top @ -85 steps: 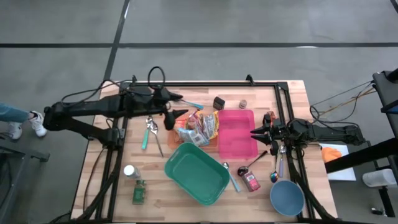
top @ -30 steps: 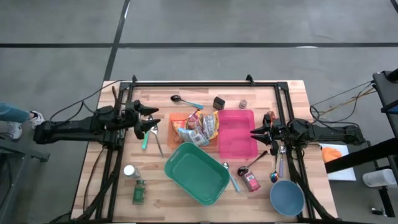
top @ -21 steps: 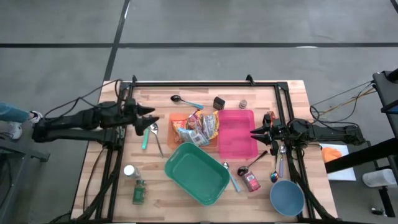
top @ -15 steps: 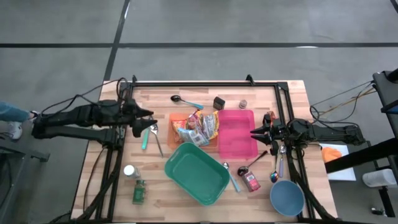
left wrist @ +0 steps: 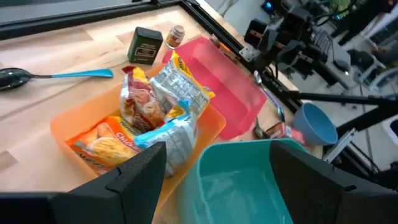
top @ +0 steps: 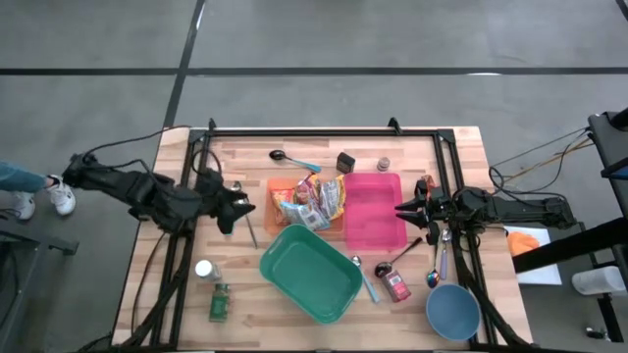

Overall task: Pick & Place Food Item
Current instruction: Put the white seasoning bottle into the green bin

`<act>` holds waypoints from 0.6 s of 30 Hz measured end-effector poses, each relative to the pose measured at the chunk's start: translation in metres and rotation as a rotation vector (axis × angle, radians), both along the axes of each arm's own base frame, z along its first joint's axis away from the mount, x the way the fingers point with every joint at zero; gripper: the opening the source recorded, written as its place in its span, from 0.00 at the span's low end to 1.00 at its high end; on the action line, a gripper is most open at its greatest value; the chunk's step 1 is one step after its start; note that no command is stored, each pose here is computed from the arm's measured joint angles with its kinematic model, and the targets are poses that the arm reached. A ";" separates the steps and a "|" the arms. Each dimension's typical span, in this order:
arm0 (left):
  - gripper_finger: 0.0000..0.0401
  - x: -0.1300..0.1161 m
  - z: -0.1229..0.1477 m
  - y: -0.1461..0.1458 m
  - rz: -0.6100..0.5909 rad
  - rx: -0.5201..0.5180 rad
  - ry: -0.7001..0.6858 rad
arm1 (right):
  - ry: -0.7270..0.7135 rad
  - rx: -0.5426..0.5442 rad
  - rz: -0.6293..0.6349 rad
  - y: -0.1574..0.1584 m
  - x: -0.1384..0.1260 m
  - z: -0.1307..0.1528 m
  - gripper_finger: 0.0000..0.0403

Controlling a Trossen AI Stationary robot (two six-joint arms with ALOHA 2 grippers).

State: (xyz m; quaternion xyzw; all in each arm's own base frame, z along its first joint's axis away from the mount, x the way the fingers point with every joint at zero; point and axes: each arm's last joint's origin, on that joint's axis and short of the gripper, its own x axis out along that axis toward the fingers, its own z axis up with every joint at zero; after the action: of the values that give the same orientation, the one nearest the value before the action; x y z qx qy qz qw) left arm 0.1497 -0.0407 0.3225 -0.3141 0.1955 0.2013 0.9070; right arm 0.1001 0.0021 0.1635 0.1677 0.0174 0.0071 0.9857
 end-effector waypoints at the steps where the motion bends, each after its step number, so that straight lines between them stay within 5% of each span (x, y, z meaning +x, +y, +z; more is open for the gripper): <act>1: 0.71 0.004 0.001 -0.005 0.012 0.002 -0.001 | 0.000 0.000 0.000 0.000 0.000 0.000 0.27; 6: 0.71 0.024 0.001 -0.023 0.082 -0.042 0.087 | 0.000 0.000 0.000 0.000 0.000 0.000 0.27; 18: 0.71 0.049 0.010 -0.049 0.004 -0.224 0.707 | 0.000 0.000 0.000 0.000 0.000 0.000 0.27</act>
State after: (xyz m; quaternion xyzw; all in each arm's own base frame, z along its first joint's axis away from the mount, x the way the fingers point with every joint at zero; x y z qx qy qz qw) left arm 0.1984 -0.0895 0.3324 -0.3229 0.5168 0.2767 0.7430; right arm 0.1001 0.0021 0.1635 0.1677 0.0174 0.0069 0.9857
